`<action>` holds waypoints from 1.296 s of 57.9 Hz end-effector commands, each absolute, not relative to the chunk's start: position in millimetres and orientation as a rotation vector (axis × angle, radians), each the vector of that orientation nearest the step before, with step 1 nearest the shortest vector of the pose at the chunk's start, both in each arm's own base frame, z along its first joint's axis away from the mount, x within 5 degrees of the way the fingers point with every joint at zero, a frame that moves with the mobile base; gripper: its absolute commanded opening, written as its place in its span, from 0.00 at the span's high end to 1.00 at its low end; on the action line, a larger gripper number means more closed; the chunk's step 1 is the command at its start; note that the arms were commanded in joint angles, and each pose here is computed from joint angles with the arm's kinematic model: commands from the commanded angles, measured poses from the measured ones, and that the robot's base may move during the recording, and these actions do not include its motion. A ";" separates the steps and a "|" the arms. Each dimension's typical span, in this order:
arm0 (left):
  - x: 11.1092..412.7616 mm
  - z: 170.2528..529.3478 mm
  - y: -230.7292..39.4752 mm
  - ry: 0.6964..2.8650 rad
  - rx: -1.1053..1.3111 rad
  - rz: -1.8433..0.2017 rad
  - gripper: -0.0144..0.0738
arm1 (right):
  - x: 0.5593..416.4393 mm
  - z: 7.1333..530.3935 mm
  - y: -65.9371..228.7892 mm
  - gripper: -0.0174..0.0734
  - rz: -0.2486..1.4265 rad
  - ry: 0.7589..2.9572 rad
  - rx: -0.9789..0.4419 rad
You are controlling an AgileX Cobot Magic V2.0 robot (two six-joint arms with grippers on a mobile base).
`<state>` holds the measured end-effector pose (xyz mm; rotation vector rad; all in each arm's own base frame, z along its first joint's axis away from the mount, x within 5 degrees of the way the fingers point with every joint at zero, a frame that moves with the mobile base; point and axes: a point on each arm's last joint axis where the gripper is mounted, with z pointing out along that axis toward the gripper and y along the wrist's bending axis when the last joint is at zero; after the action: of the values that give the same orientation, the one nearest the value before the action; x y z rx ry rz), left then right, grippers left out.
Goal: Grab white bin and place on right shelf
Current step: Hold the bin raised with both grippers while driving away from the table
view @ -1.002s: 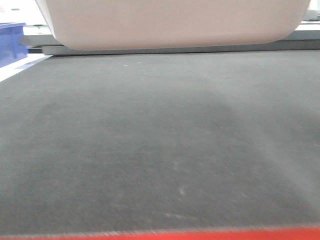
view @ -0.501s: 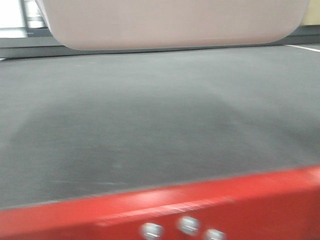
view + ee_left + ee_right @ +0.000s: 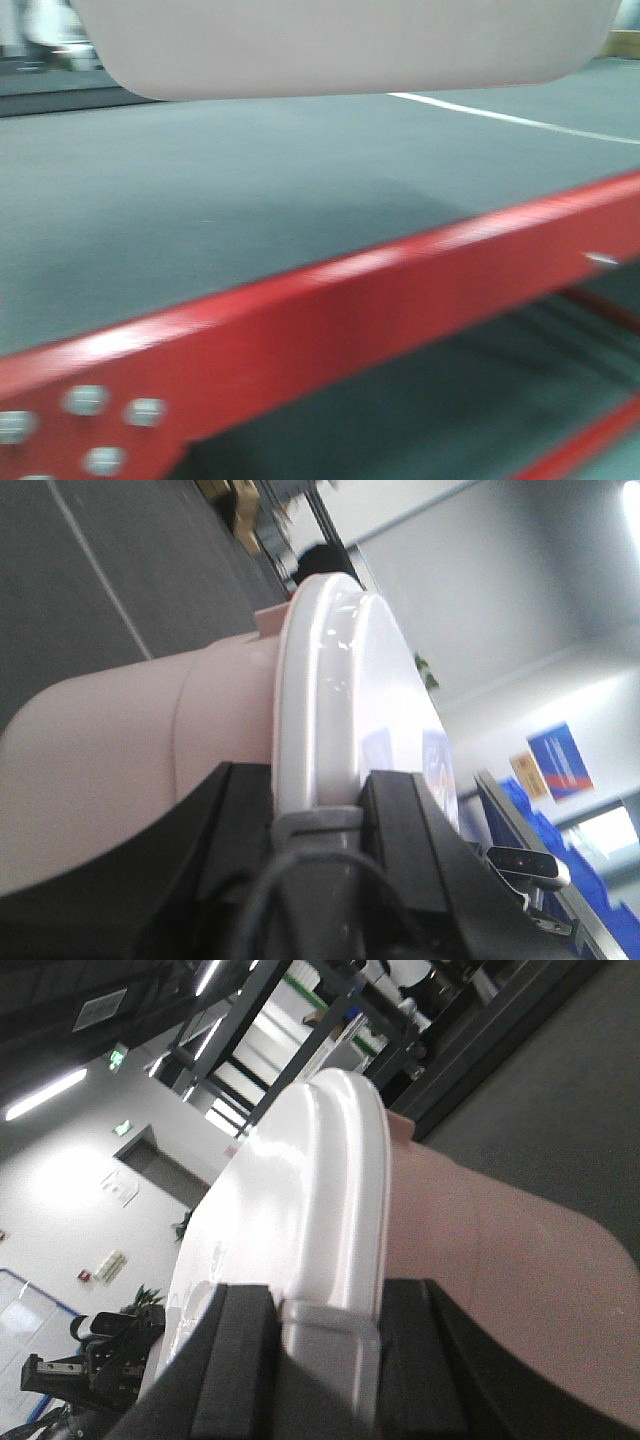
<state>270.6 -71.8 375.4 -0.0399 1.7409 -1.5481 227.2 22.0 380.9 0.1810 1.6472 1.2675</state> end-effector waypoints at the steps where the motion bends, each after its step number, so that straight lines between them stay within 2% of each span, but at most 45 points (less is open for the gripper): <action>1: 233.3 407.2 -92.3 1.600 0.298 -1.838 0.98 | 202.2 415.2 41.4 0.74 1.528 1.481 -0.048; 75: 233.3 407.2 -92.3 1.600 0.298 -1.838 0.98 | 202.2 415.2 41.4 0.74 1.528 1.481 -0.048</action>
<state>270.6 -71.8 375.4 -0.0403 1.7410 -1.5484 227.3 21.9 380.9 0.1824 1.6472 1.2661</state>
